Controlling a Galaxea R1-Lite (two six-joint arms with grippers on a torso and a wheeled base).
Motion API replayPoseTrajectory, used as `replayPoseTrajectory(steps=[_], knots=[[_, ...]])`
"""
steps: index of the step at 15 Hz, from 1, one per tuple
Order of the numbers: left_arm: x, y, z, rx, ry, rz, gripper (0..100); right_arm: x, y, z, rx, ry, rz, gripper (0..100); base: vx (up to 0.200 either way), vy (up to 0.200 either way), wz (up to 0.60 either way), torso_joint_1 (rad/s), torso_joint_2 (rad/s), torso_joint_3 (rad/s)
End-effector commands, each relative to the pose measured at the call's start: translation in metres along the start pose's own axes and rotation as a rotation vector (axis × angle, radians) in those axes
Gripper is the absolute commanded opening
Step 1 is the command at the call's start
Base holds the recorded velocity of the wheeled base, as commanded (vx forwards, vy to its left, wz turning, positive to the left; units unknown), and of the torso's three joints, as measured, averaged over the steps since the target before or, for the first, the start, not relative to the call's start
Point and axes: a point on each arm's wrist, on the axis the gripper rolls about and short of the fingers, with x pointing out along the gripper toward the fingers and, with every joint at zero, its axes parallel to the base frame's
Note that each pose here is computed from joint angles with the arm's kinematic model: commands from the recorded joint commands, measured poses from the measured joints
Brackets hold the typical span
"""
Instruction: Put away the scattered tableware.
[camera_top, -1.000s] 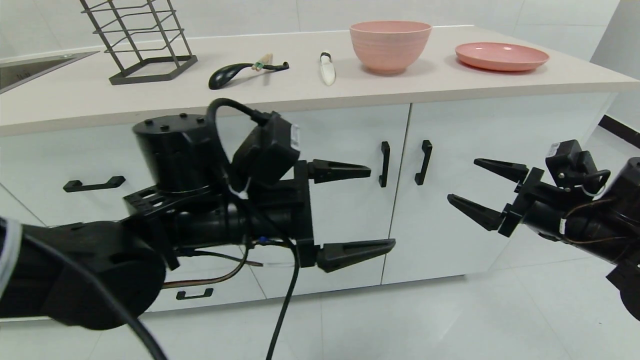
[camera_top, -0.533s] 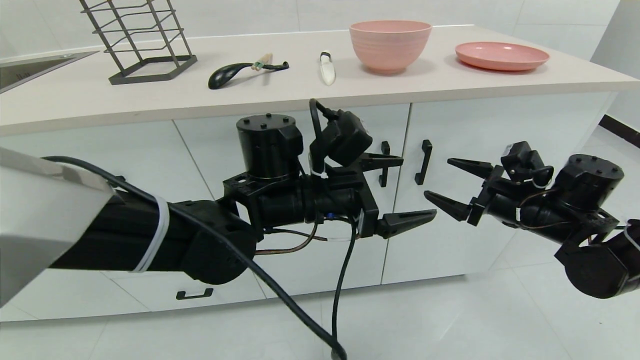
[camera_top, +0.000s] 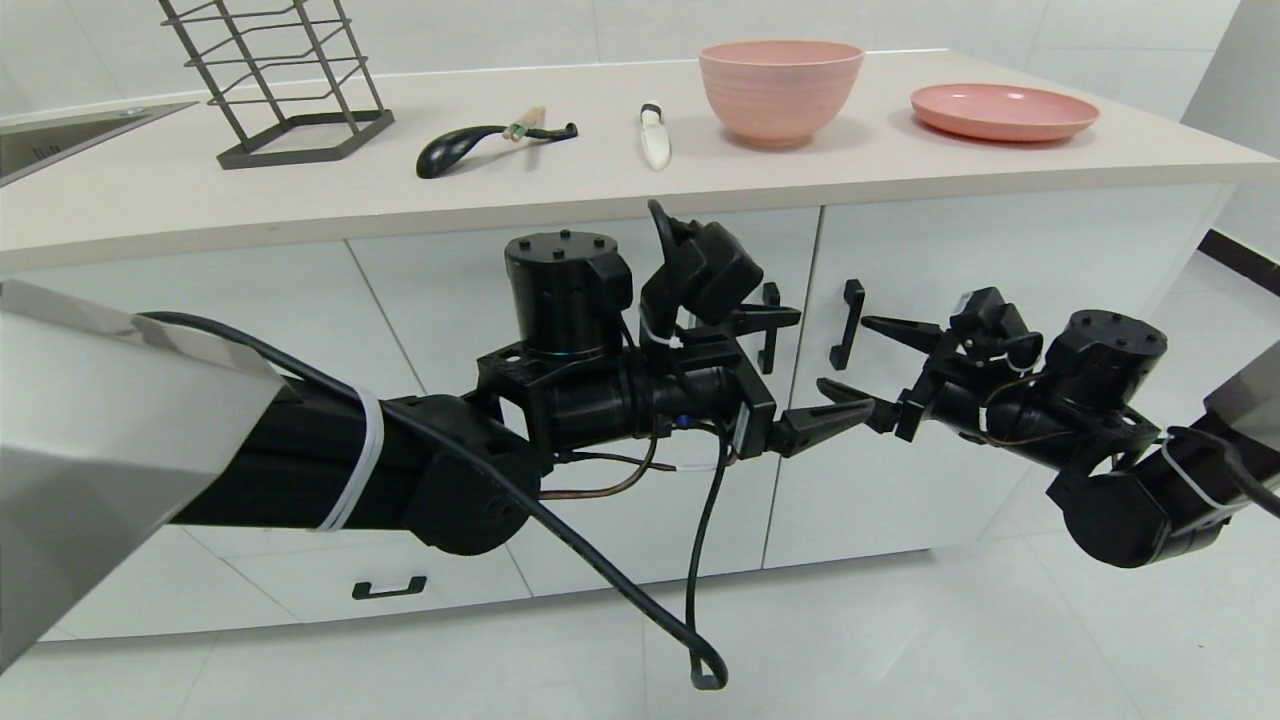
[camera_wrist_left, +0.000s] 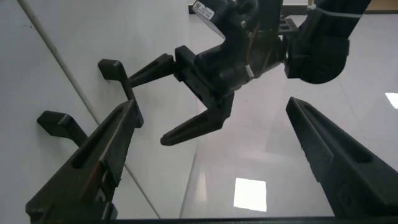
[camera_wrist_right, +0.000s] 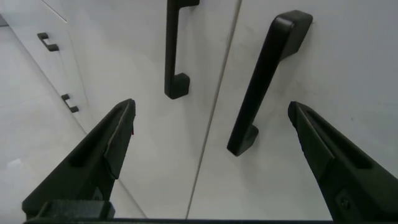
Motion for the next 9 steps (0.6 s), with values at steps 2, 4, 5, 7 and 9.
replayPoseTrajectory(steps=[2, 4, 5, 7, 9], knots=[[-0.001, 0.001, 0.005, -0.026, -0.015, 0.003, 100, 0.005, -0.003, -0.003, -0.007, -0.013, 0.013, 100, 0.0, 0.0, 0.0, 0.0, 0.0, 0.0], [-0.001, 0.005, 0.005, -0.033, -0.022, 0.007, 100, 0.009, -0.006, 0.0, -0.022, -0.039, 0.038, 100, 0.0, 0.0, 0.0, 0.0, 0.0, 0.0], [-0.001, 0.005, 0.005, -0.033, -0.023, 0.004, 100, 0.01, -0.006, -0.001, -0.021, -0.039, 0.041, 100, 0.0, 0.0, 0.0, 0.0, 0.0, 0.0], [-0.002, 0.009, 0.005, -0.037, -0.022, 0.013, 100, 0.014, -0.003, -0.005, -0.018, -0.043, 0.065, 100, 0.0, 0.0, 0.0, 0.0, 0.0, 0.0], [-0.003, 0.016, -0.001, -0.04, -0.014, 0.031, 100, 0.02, -0.006, -0.01, -0.025, -0.053, 0.075, 100, 0.0, 0.0, 0.0, 0.0, 0.0, 0.0]])
